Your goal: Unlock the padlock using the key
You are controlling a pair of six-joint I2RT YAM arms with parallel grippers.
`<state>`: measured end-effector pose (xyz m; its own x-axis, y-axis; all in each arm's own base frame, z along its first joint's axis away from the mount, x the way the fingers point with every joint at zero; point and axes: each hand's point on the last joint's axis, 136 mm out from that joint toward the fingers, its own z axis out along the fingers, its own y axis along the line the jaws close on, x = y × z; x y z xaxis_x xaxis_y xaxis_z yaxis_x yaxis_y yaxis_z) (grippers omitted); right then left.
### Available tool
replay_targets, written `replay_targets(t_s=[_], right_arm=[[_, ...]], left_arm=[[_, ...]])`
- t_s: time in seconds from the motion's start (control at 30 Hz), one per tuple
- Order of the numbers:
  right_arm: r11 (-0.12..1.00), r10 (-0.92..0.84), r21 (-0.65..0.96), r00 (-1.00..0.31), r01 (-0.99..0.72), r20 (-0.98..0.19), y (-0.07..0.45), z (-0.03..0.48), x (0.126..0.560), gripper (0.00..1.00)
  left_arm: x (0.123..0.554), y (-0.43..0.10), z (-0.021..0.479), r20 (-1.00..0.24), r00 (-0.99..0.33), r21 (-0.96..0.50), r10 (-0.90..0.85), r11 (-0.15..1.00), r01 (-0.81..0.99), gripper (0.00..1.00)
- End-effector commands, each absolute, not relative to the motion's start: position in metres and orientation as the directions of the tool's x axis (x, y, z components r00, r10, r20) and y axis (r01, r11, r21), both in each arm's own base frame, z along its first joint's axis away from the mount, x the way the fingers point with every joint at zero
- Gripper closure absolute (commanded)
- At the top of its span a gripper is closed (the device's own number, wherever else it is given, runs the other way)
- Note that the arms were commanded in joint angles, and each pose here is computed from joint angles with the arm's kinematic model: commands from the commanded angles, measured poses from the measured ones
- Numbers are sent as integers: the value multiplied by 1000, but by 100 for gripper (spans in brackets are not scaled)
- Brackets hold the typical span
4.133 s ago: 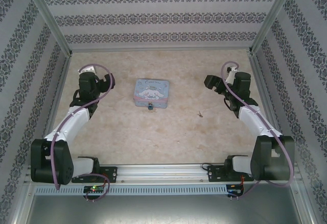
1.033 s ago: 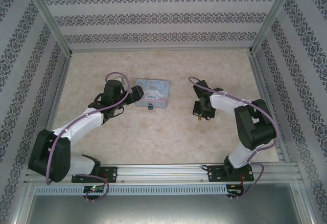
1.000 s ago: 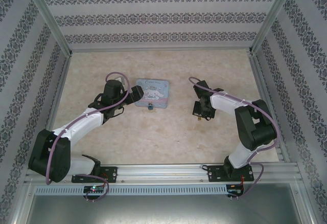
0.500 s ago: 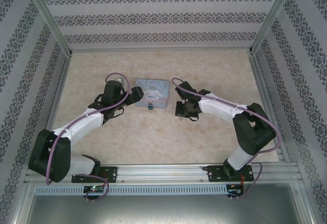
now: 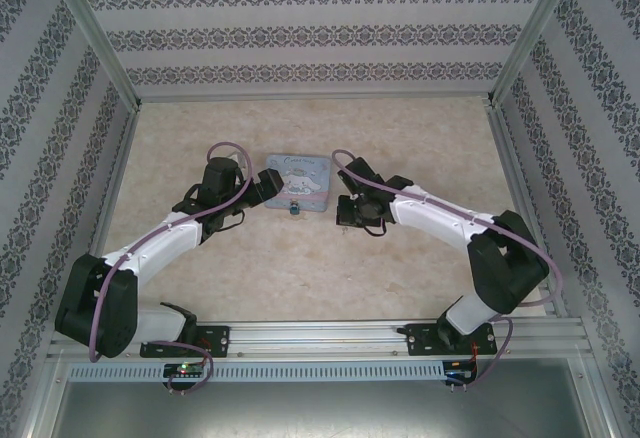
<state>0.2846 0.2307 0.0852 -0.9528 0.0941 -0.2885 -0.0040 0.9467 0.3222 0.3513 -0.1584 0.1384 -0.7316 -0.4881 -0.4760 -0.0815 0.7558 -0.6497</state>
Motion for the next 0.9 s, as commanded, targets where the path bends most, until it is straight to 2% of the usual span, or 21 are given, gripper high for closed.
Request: replay_targets(t_s=[0.0,0.2,0.5,0.73,0.87], right_arm=[[930,121,368,-929,-18,-351,239,113,289,100],[887,165,457,-882,-62,-441,253,166,308,100],[776,322,625,-793,-92,-517,281,252,352,100],[677,445,730,-738,-93,-507,302,293,386,100],[636,483,767,-734,-81,-478,313,295,400,100]], left_arm=[[353,-180,170,-406,-737,-758,-540,649,-58,0],[362,-201,193,-211,-748,-876,-629,461,-140,0],[387,-214,223,109,-644,-954,-757,102,-282,3],[412,-225,239,325,-563,-937,-760,-177,-303,8],[423,-229,244,385,-536,-920,-751,-265,-289,12]])
